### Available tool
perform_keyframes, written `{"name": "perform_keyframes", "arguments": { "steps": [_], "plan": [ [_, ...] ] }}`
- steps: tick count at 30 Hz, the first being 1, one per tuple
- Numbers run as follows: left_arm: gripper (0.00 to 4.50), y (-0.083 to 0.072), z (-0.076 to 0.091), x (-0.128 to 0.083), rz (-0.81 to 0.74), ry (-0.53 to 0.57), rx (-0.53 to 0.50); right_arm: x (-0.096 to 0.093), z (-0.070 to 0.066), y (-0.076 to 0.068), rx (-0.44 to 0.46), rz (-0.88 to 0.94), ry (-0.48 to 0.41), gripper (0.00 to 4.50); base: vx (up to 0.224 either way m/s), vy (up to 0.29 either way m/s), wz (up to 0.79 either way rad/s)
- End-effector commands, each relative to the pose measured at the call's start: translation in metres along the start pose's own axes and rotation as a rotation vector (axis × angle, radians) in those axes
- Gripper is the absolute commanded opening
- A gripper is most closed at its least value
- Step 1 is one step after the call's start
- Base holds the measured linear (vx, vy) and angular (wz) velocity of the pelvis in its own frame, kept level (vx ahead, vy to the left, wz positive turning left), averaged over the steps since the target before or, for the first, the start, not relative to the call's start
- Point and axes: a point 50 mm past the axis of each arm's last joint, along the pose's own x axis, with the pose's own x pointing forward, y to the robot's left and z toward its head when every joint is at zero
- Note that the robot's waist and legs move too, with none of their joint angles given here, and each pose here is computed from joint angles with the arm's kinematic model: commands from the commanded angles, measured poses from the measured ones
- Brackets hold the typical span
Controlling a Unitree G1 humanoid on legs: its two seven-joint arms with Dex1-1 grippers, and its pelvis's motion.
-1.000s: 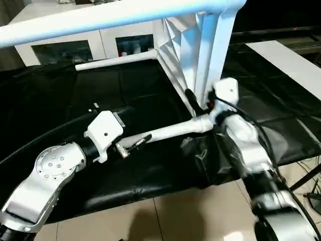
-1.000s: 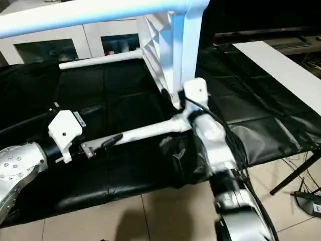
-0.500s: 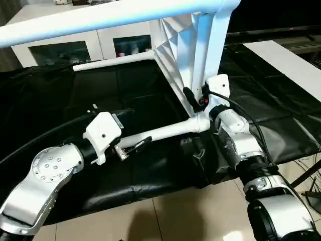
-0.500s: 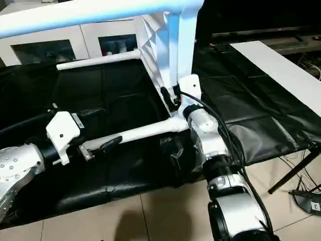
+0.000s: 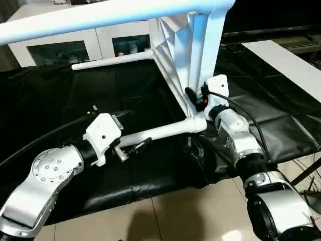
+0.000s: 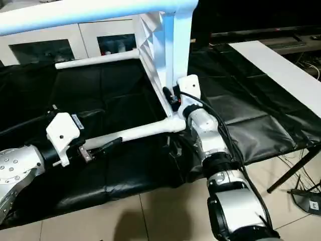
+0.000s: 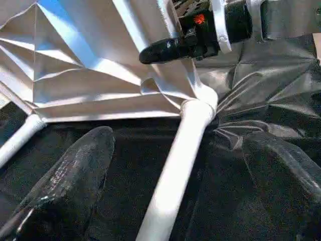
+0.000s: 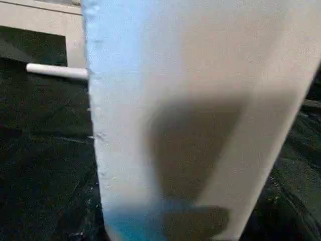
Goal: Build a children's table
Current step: Flip table
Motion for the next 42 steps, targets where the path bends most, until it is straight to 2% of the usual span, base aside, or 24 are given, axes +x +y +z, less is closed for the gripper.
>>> {"name": "perform_keyframes", "arguments": {
  "steps": [1,4,6,9,12,14,17,21,25,26,33,38,39,41,42],
  "plan": [
    [4.5,0.003,0.005,-0.003,0.009,-0.003,0.022,0.004,0.006,0.004,-0.054,0.037,-0.004,1.97,0.0,0.0,0.0],
    [4.5,0.005,0.005,-0.003,0.015,-0.001,0.026,0.004,0.009,0.001,-0.139,0.038,-0.012,1.81,0.0,0.0,0.0],
    [4.5,0.007,0.005,-0.004,0.016,0.002,0.029,0.003,0.012,-0.005,-0.25,0.027,-0.016,1.77,0.0,0.0,0.0],
    [4.5,0.007,0.006,-0.005,0.008,0.005,0.025,0.002,0.015,-0.011,-0.279,0.009,-0.02,1.76,0.0,0.0,0.0],
    [4.5,0.005,0.01,-0.008,-0.037,0.022,-0.002,0.0,0.029,-0.028,-0.395,-0.039,-0.031,1.76,0.0,0.0,0.0],
    [4.5,0.004,0.013,-0.008,-0.056,0.025,-0.005,-0.001,0.037,-0.037,-0.431,-0.06,-0.044,1.76,0.0,0.0,0.0],
    [4.5,0.004,0.016,-0.008,-0.066,0.023,0.002,-0.001,0.044,-0.041,-0.474,-0.063,-0.058,1.77,0.0,0.0,0.0],
    [4.5,0.009,0.029,-0.007,-0.068,-0.001,0.03,-0.004,0.065,-0.052,-0.617,-0.061,-0.102,1.8,0.0,0.0,0.0],
    [4.5,0.011,0.036,-0.007,-0.063,-0.021,0.045,-0.005,0.077,-0.054,-0.714,-0.036,-0.134,1.85,0.0,0.0,0.0],
    [4.5,0.014,0.04,-0.008,-0.052,-0.029,0.048,-0.005,0.083,-0.055,-0.771,-0.017,-0.143,1.86,0.0,0.0,0.0],
    [4.5,0.022,0.048,-0.013,-0.02,-0.039,0.06,-0.006,0.1,-0.06,-0.895,0.035,-0.133,1.88,0.0,0.0,0.0],
    [4.5,0.039,0.082,-0.026,0.04,-0.163,0.059,-0.003,0.131,-0.075,-1.05,0.115,-0.033,1.9,0.0,0.0,0.0],
    [4.5,0.039,0.082,-0.026,0.04,-0.163,0.059,-0.003,0.131,-0.075,-1.05,0.115,-0.033,1.9,0.0,0.0,0.0],
    [4.5,0.042,0.09,-0.031,0.046,-0.168,0.082,-0.001,0.147,-0.078,-1.098,0.123,-0.02,1.9,0.0,0.0,0.0],
    [4.5,0.042,0.092,-0.031,0.047,-0.169,0.085,-0.001,0.149,-0.078,-1.107,0.125,-0.018,1.9,0.0,0.0,0.0]
  ]
}}
